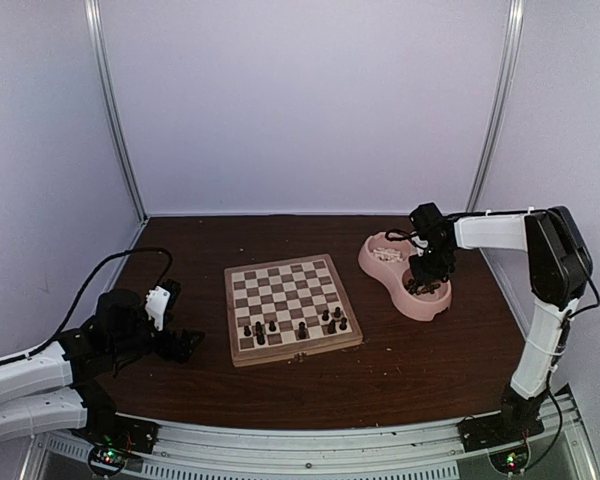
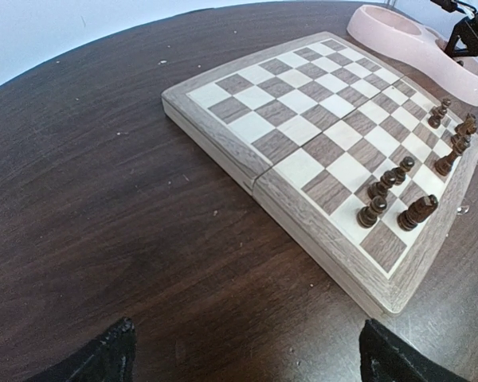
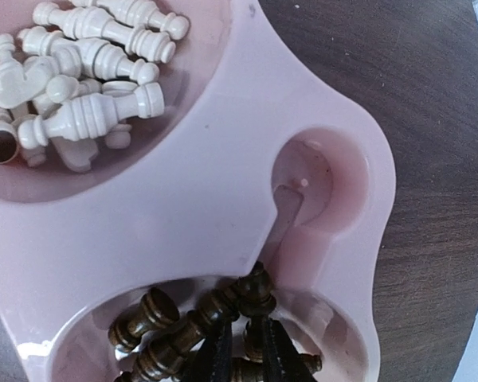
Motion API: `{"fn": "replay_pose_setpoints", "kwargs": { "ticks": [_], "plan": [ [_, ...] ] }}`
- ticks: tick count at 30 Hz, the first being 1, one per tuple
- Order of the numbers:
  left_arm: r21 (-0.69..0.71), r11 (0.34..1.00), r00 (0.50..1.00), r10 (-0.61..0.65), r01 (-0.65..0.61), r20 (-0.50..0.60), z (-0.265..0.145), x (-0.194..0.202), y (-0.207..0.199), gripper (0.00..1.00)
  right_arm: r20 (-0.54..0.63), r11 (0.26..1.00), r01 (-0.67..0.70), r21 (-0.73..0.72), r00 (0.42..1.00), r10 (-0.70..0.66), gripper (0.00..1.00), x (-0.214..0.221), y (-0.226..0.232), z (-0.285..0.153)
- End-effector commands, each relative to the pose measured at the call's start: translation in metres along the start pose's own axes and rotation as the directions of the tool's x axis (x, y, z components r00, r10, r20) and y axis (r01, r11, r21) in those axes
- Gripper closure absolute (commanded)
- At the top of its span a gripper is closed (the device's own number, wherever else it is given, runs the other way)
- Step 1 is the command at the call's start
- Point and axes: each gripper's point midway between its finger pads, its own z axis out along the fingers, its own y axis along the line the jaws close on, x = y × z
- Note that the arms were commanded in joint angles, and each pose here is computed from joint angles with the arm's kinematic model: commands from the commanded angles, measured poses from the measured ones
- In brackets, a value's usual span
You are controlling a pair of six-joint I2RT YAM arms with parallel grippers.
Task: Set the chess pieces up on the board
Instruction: Pick up the chess pile from the storage box.
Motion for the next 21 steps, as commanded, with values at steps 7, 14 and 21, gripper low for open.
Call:
{"fn": "replay_pose_setpoints", "kwargs": {
  "ticks": [7,14,21],
  "plan": [
    [0.018,1.000,0.999,0.000,-0.001,0.047,-0.001,-0.015,-0.004,0.02,-0.026,0.996,0.002,0.093,1.000,0.000,0.84,-0.012,-0.011,0.018],
    [0.021,1.000,0.999,0.001,-0.002,0.046,-0.001,-0.015,-0.005,0.02,-0.097,0.995,0.009,0.098,0.995,0.000,0.81,0.003,-0.010,0.025],
    [0.022,1.000,0.999,0.002,-0.003,0.052,-0.002,-0.016,-0.005,0.02,-0.126,0.999,-0.016,0.052,0.992,0.023,0.83,0.014,-0.003,0.023]
  ]
}}
